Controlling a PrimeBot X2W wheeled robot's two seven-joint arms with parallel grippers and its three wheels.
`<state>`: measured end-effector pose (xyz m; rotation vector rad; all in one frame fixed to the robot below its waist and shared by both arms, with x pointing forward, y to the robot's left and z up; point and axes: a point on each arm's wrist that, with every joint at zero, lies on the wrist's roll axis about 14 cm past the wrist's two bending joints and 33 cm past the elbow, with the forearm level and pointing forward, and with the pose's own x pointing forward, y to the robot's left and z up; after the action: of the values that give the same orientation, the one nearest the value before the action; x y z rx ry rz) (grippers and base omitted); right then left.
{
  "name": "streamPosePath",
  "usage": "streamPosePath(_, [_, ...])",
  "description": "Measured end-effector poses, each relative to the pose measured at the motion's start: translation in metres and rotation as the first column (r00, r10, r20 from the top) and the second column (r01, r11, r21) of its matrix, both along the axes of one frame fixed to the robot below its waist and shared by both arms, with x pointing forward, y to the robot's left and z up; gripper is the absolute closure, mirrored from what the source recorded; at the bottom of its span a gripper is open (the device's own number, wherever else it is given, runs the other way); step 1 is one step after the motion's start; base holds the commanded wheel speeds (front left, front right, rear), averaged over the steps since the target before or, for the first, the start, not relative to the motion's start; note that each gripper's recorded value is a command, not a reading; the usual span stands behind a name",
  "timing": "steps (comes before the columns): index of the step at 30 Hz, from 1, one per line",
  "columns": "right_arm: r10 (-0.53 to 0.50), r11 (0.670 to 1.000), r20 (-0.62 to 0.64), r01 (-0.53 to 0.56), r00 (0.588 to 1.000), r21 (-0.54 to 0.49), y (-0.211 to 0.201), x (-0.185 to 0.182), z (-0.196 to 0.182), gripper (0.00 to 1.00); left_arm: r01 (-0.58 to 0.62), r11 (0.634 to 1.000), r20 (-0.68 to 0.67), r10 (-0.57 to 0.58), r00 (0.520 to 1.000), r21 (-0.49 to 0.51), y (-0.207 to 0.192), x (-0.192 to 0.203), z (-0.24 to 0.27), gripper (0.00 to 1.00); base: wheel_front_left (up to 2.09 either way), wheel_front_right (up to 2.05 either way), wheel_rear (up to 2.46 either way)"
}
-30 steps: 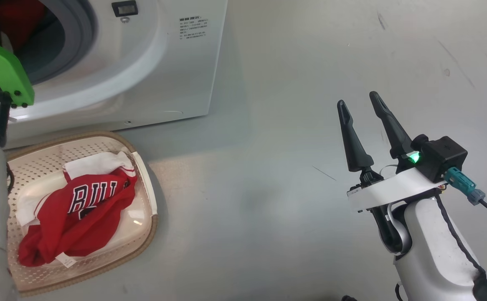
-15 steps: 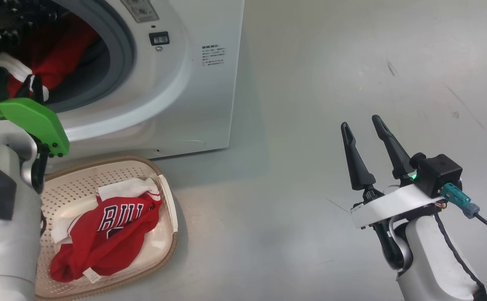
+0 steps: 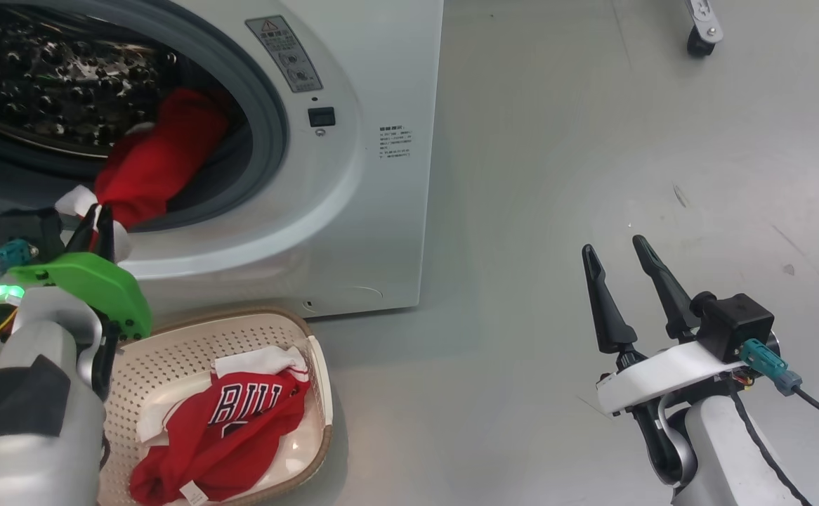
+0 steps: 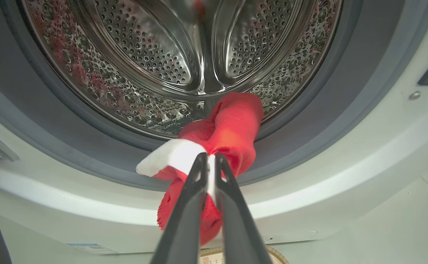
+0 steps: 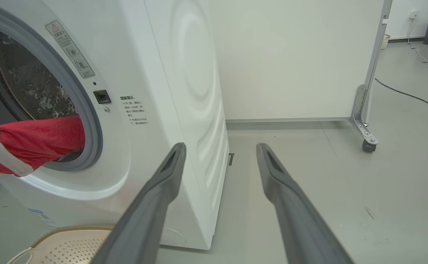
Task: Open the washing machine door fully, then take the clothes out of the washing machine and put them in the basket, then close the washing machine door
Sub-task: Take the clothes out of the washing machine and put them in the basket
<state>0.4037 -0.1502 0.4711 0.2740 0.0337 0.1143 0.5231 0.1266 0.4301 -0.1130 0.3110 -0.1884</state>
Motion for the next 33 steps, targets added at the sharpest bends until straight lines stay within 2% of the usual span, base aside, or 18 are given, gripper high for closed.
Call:
streamPosePath(16, [0.042, 0.999, 0.038, -0.042, 0.998, 0.013, 0.017, -0.027, 0.015, 0.0, -0.034, 0.999, 0.136, 0.038, 0.99, -0.037, 0.013, -0.055, 0.032, 1.0, 0.0, 0.0, 0.0])
streamPosePath(33, [0.073, 0.997, 0.055, -0.074, 0.996, 0.021, 0.028, -0.031, 0.02, 0.0, -0.037, 0.996, 0.313, 0.062, 0.948, -0.083, 0.017, -0.061, 0.082, 1.0, 0.0, 0.0, 0.0])
